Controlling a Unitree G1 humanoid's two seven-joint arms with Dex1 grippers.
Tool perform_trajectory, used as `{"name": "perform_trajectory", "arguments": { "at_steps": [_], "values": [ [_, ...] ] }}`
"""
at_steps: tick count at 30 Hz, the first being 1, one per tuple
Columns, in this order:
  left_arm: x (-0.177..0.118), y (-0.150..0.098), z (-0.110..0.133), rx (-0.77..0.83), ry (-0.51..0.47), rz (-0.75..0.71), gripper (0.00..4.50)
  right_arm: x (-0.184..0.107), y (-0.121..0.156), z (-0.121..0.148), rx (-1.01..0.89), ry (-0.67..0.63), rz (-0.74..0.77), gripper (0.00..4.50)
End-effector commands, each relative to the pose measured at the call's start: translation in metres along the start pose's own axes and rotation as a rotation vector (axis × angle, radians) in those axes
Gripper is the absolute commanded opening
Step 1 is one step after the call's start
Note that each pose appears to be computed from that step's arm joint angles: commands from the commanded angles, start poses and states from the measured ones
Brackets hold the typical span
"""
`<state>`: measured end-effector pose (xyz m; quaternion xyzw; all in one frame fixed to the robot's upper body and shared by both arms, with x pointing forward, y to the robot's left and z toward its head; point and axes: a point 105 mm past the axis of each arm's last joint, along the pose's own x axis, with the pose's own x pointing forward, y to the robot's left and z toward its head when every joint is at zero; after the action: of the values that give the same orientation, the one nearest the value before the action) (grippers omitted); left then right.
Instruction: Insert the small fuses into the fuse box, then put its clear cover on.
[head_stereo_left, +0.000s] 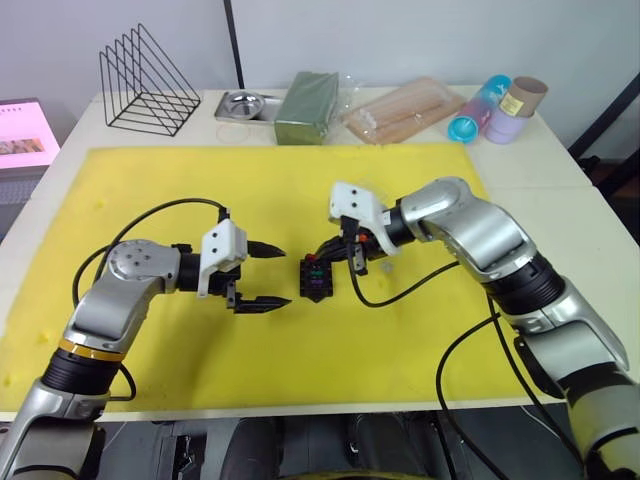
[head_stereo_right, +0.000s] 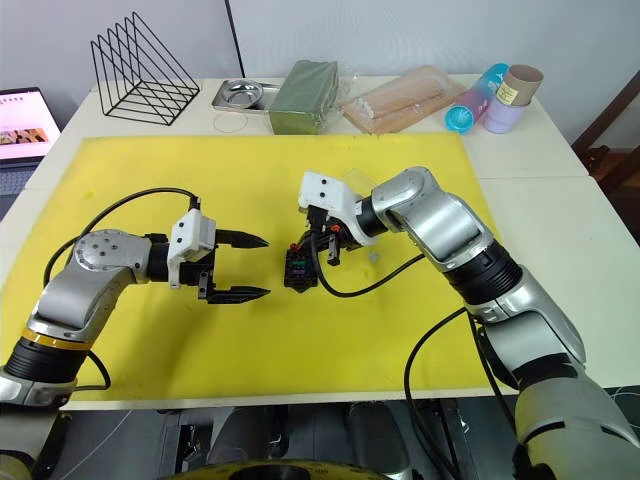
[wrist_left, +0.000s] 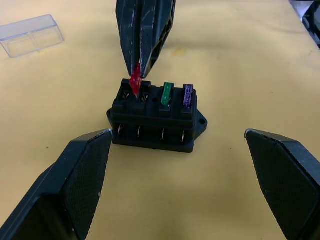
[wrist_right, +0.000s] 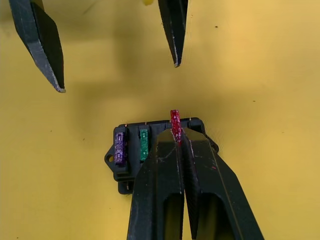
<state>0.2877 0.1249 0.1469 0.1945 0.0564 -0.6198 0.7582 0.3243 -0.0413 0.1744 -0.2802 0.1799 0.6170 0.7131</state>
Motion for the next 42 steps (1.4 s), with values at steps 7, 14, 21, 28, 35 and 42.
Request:
{"name": "perform_trajectory", "arguments": {
  "at_steps": [7,14,21,28,35,42],
  "values": [
    [0.002,-0.006,0.007,0.034,-0.013,-0.01,4.5,0.002,0.004,-0.003,-0.02,-0.011,0.006,0.11],
    [0.001,-0.006,0.007,0.031,-0.011,-0.012,4.5,-0.001,-0.002,-0.001,-0.031,-0.018,-0.014,0.11],
    [0.001,-0.006,0.007,0.032,-0.012,-0.01,4.5,-0.004,-0.004,0.004,-0.035,-0.03,-0.016,0.11],
    [0.002,-0.005,0.007,0.032,-0.014,-0.008,4.5,0.002,-0.003,-0.005,-0.013,-0.014,-0.008,0.11],
    [0.002,-0.005,0.007,0.028,-0.015,-0.002,4.5,0.008,-0.004,-0.014,-0.013,0.015,-0.003,0.11],
    [0.001,-0.004,0.008,0.029,-0.015,0.003,4.5,0.01,0.003,-0.023,-0.034,0.052,0.045,0.11]
  ]
}}
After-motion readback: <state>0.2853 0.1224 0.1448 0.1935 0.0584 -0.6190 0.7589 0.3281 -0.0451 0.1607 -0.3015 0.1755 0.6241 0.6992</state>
